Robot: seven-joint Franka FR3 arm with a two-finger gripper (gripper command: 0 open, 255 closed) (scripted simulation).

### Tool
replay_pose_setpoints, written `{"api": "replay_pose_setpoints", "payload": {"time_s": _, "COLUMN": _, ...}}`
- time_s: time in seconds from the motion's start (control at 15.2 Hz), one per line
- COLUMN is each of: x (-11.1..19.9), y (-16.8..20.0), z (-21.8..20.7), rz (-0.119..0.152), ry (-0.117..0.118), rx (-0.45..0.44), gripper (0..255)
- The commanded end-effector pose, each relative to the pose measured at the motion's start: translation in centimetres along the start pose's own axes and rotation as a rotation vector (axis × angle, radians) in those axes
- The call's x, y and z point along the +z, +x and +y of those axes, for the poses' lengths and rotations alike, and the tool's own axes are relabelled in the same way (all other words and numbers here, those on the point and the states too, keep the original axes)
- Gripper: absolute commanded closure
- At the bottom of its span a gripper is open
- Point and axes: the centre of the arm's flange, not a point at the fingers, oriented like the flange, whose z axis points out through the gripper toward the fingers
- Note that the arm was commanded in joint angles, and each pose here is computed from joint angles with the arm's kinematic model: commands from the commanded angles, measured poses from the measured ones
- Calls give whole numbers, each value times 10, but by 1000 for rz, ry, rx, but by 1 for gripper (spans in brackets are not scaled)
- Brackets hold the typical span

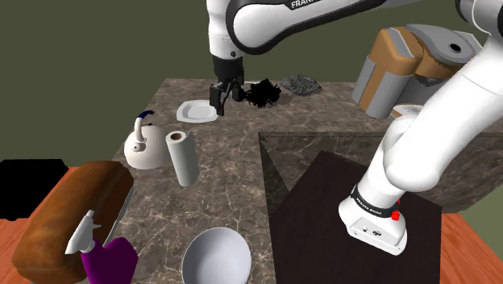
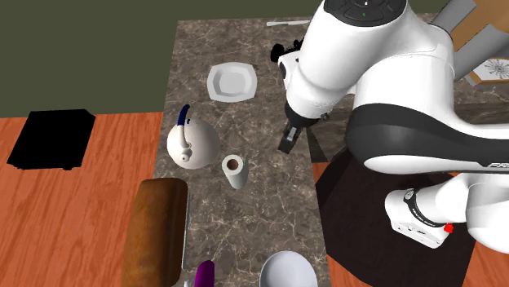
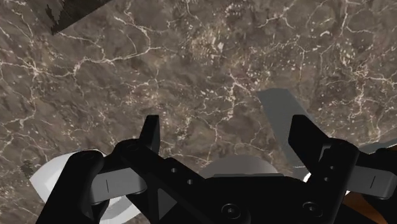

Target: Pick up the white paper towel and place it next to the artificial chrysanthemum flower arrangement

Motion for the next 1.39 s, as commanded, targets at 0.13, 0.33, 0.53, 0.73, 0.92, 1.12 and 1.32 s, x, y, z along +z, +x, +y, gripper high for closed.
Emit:
{"api": "replay_pose_setpoints", "payload": {"time_s": 0.13, "x": 15, "y": 35, "z": -36, "rz": -2, "ry": 6, "rx": -26, "gripper": 0}}
{"api": "replay_pose_setpoints", "payload": {"time_s": 0.33, "x": 27, "y": 60, "z": -63, "rz": -4, "ry": 9, "rx": -45, "gripper": 0}}
{"api": "replay_pose_setpoints", "payload": {"time_s": 0.53, "x": 40, "y": 85, "z": -91, "rz": -5, "ry": 13, "rx": -64, "gripper": 0}}
{"api": "replay_pose_setpoints", "payload": {"time_s": 0.73, "x": 52, "y": 110, "z": -119, "rz": -7, "ry": 17, "rx": -83, "gripper": 0}}
{"api": "replay_pose_setpoints", "payload": {"time_s": 0.92, "x": 63, "y": 121, "z": -132, "rz": -7, "ry": 18, "rx": -92, "gripper": 0}}
{"api": "replay_pose_setpoints", "payload": {"time_s": 1.12, "x": 79, "y": 121, "z": -132, "rz": -7, "ry": 18, "rx": -92, "gripper": 0}}
{"api": "replay_pose_setpoints", "payload": {"time_s": 1.32, "x": 98, "y": 121, "z": -132, "rz": -7, "ry": 18, "rx": -92, "gripper": 0}}
